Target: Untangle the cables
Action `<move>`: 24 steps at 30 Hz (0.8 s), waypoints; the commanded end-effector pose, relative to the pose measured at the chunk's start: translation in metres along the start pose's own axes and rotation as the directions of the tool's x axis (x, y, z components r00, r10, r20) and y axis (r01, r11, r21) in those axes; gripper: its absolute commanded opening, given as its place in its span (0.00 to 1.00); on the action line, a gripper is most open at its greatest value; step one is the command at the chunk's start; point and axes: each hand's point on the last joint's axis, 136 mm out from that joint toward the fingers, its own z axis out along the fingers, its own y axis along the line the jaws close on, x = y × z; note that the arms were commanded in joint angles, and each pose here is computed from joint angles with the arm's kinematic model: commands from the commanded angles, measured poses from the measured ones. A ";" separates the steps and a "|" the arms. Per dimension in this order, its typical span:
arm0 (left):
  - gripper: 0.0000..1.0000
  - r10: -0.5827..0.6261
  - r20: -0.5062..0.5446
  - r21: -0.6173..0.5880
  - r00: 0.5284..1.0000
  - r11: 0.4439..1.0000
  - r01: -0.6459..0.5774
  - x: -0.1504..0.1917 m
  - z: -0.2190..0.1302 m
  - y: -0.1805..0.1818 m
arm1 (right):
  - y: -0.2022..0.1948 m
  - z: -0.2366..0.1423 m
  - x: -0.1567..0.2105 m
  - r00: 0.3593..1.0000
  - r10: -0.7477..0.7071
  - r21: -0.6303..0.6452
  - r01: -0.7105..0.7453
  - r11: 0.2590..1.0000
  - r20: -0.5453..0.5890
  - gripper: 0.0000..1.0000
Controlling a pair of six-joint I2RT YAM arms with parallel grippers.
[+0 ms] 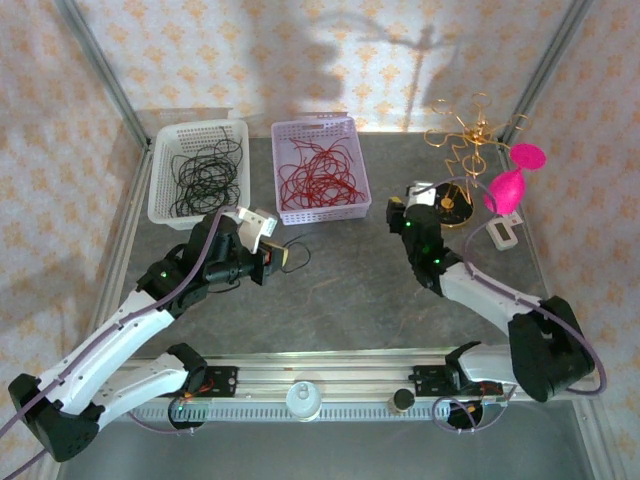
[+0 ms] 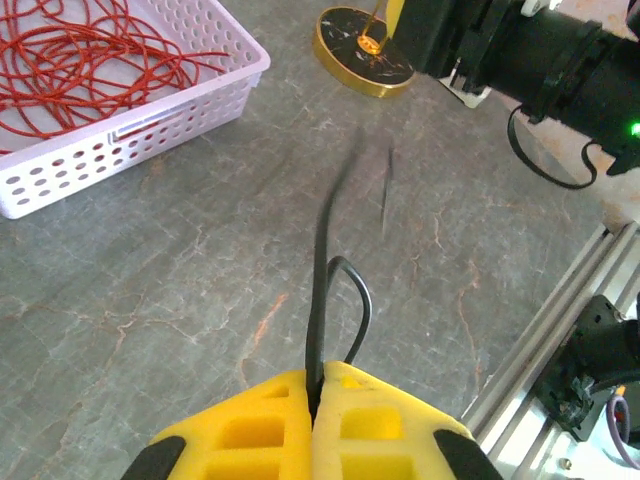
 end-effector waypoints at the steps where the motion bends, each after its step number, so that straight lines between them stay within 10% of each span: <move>1: 0.00 0.006 0.035 0.053 0.999 0.999 -0.007 -0.006 0.000 -0.010 | -0.010 -0.007 0.009 0.987 0.133 -0.049 -0.138 0.989 -0.085 0.50; 8: 0.00 -0.023 0.067 0.068 0.997 0.998 0.018 -0.019 0.012 -0.011 | 0.084 -0.076 0.006 0.973 0.101 -0.650 -0.213 0.730 -0.205 0.48; 15: 0.00 -0.056 0.053 0.048 0.997 0.997 0.054 -0.021 0.027 -0.005 | 0.180 -0.165 -0.007 0.981 0.017 -0.881 -0.181 0.438 -0.193 0.44; 24: 0.00 -0.057 0.065 0.053 0.996 0.997 0.054 -0.029 0.026 -0.007 | 0.215 -0.162 0.033 0.972 -0.073 -0.849 -0.158 0.505 -0.224 0.53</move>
